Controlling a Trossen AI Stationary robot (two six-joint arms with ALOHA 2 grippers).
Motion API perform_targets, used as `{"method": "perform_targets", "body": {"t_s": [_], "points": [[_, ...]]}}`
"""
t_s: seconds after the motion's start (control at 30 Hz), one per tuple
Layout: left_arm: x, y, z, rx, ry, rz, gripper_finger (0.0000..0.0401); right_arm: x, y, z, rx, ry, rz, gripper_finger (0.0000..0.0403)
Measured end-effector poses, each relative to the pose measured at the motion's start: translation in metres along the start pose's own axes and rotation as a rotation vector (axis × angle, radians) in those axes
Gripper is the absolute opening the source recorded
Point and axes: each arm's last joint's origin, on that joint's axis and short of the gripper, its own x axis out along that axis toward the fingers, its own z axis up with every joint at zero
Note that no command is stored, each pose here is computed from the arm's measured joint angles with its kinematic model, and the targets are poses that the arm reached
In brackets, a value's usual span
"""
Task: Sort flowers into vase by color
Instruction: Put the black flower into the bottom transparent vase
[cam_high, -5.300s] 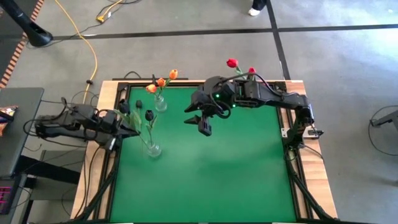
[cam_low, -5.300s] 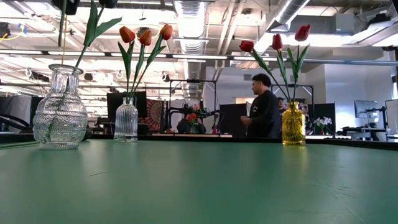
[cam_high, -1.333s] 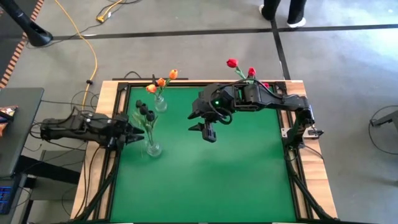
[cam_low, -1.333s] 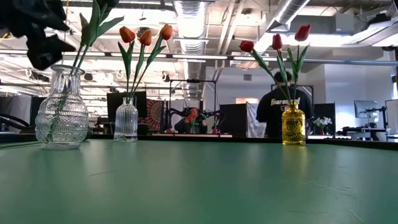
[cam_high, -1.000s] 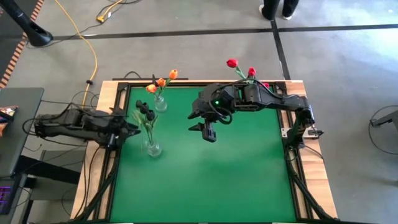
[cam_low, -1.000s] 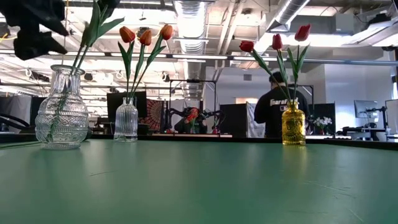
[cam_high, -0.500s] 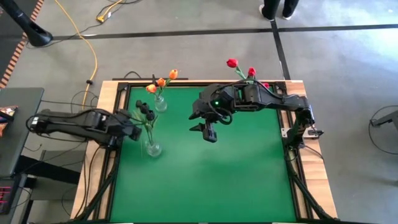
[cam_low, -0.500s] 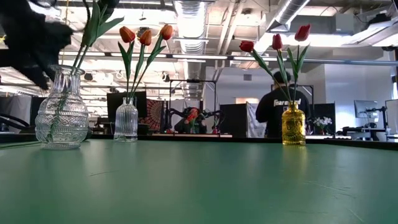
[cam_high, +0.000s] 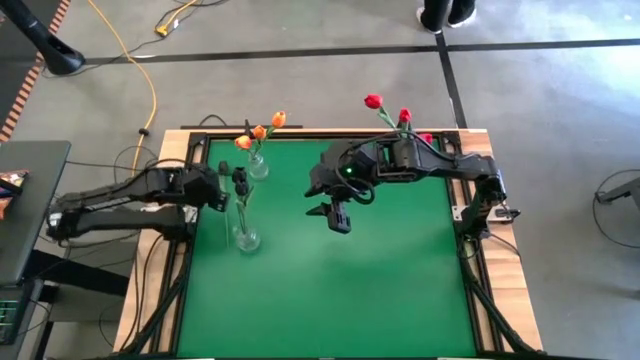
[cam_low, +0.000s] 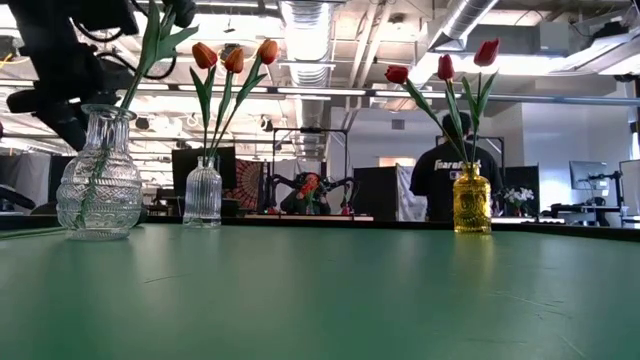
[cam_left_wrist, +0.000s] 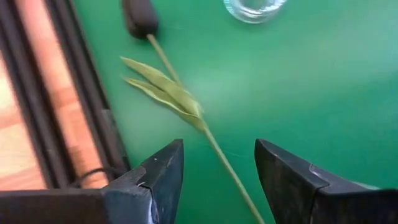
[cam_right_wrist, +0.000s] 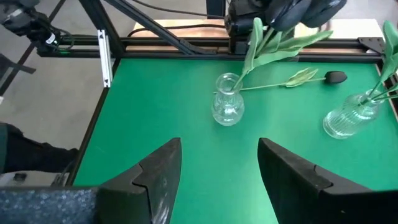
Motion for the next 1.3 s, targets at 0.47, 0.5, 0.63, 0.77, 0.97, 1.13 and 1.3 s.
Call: {"method": "perform_targets", "body": {"t_s": [0.47, 0.5, 0.63, 0.77, 0.97, 1.13, 1.3], "points": [[0.029, 0.009, 0.029, -0.132, 0.165, 0.083, 0.0185, 0.001, 0.008, -0.001, 0.016, 0.012, 0.018, 0.0238], [0.032, 0.008, 0.030, -0.126, 0.175, 0.090, 0.0185, 0.001, 0.009, -0.001, 0.014, 0.014, 0.020, 0.0238], [0.042, 0.002, 0.034, -0.115, 0.208, 0.096, 0.0185, 0.001, 0.012, -0.002, 0.010, 0.019, 0.027, 0.0238], [0.046, 0.000, 0.037, -0.115, 0.195, 0.105, 0.0185, 0.001, 0.012, -0.003, 0.010, 0.032, 0.026, 0.0238], [0.063, 0.006, 0.018, -0.166, 0.221, 0.054, 0.0185, 0.001, 0.012, -0.004, 0.011, 0.037, 0.021, 0.0238], [0.079, 0.010, -0.003, -0.225, 0.203, 0.023, 0.0185, 0.001, 0.012, -0.004, 0.008, 0.038, 0.021, 0.0238], [0.088, 0.011, -0.015, -0.270, 0.173, 0.000, 0.0185, 0.001, 0.010, -0.003, -0.020, 0.031, 0.016, 0.0238]]}}
